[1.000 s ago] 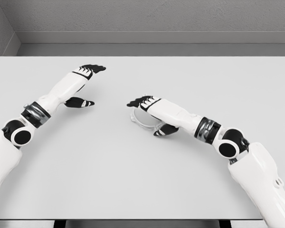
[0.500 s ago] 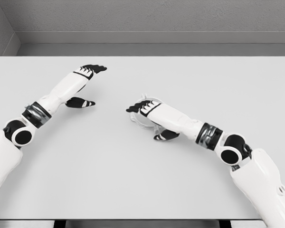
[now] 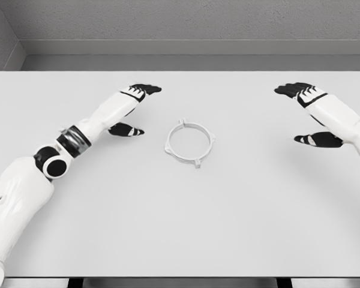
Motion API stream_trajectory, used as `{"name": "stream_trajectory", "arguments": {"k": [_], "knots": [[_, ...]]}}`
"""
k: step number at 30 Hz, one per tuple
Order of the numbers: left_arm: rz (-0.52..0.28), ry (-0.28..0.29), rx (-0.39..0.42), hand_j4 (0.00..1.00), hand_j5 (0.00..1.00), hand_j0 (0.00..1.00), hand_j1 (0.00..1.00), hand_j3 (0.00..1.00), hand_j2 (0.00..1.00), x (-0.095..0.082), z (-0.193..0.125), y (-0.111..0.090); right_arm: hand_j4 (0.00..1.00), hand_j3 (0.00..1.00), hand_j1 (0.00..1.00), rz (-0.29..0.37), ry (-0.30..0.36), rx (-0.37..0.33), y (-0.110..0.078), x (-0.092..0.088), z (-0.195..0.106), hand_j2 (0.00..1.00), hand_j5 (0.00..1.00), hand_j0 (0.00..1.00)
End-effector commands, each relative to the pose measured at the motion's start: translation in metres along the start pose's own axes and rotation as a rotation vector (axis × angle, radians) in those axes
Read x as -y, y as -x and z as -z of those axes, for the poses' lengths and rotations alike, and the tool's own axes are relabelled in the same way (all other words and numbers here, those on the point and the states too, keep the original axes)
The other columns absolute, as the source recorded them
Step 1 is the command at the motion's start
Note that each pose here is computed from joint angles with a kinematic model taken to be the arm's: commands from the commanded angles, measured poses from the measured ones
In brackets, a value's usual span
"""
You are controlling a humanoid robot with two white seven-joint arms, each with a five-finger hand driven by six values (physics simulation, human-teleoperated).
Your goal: Assemble PVC drainage pipe clamps
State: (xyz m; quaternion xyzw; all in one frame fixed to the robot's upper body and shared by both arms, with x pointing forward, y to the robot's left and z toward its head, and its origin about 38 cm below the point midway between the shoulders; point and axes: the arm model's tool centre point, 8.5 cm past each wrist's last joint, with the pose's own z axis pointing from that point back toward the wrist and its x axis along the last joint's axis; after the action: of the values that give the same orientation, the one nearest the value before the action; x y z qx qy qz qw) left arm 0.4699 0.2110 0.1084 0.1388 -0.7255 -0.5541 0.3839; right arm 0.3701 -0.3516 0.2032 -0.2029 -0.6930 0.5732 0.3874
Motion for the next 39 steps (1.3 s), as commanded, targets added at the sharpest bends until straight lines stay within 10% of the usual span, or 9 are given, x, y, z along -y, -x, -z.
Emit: {"name": "stream_trajectory", "arguments": {"k": [1,39], "knots": [[-0.017,0.016,0.016,1.00,1.00,1.00,1.00,1.00,1.00,0.011,0.006,-0.007,1.00,1.00,1.00,0.004,-0.097,-0.021,0.007,-0.002,-0.008,1.00,1.00,1.00],[-0.045,0.012,0.084,1.00,1.00,1.00,1.00,1.00,1.00,0.029,0.002,-0.036,1.00,1.00,1.00,-0.002,-0.040,-0.010,0.005,0.005,-0.008,1.00,1.00,1.00]]}}
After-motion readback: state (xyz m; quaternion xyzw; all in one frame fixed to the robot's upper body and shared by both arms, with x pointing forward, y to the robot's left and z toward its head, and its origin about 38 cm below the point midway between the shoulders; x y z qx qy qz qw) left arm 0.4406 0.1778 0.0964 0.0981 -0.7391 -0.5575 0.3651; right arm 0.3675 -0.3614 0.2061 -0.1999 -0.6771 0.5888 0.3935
